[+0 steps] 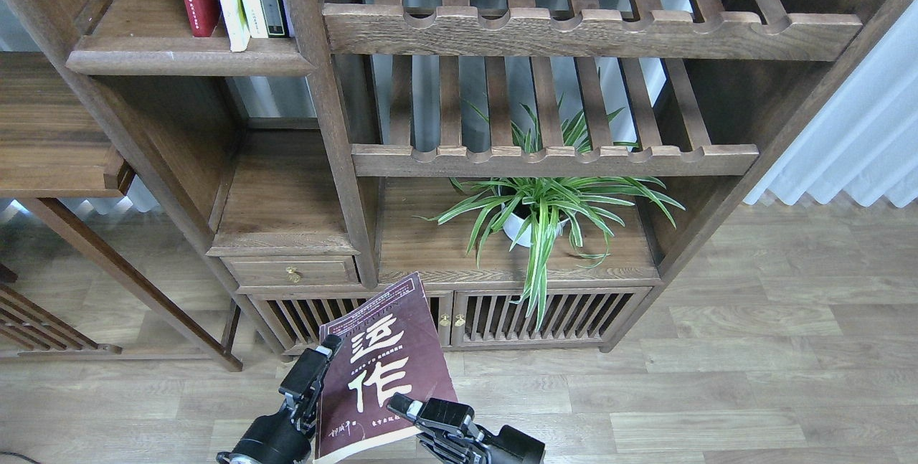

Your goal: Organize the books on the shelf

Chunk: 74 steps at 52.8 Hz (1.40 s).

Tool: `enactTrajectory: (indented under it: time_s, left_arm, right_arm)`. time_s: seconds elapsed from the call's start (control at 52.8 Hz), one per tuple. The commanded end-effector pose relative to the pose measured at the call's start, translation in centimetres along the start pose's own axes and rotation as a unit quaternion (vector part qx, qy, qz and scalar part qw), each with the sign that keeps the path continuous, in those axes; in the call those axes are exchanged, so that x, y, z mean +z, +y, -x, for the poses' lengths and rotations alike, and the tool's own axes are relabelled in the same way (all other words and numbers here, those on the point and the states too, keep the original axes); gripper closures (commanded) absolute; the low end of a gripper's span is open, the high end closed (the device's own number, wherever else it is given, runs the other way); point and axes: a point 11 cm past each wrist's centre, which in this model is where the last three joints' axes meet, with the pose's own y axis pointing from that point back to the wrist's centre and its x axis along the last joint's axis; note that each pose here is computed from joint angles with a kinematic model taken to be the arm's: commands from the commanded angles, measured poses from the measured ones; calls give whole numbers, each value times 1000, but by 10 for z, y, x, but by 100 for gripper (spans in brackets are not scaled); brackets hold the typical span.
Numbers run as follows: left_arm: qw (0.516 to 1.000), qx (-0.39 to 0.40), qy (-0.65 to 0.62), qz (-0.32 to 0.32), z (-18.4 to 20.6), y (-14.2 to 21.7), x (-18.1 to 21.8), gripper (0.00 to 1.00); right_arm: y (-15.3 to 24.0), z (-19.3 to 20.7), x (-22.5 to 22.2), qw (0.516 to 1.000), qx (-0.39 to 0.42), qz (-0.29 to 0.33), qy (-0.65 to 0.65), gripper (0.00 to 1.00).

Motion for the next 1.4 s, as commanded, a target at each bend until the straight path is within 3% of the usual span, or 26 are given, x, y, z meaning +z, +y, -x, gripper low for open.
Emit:
enactTrajectory:
  time_s: [0.0,0.246,0.398,0.833,1.193,1.268,1.382]
  left_arm:
    - [1000,6,-16,-14,-6,11,-1,4]
    - [997,6,-66,-30,-9,26,15,3]
    - [993,8,-118,-27,-10,34,46,2]
    - [981,-40,-189,1,39,21,109,1]
    - [984,-83,-158,-14,61,-2,80,4]
    - [979,-94,-181,1,73,-8,100,4]
    - [962,-76,-254,66,89,9,180,0]
  right_arm:
    - [-13,27,-24,999,-46,-24,-14,95]
    - [19,29,-49,1000,-29,-8,-8,95]
    - [28,32,-61,999,-30,-26,-14,94]
    - [24,33,-71,999,-31,-34,-17,94]
    - [8,40,-60,998,-54,-27,-32,92]
    - [8,41,-60,998,-55,-26,-32,92]
    - [6,43,-62,998,-56,-25,-27,92]
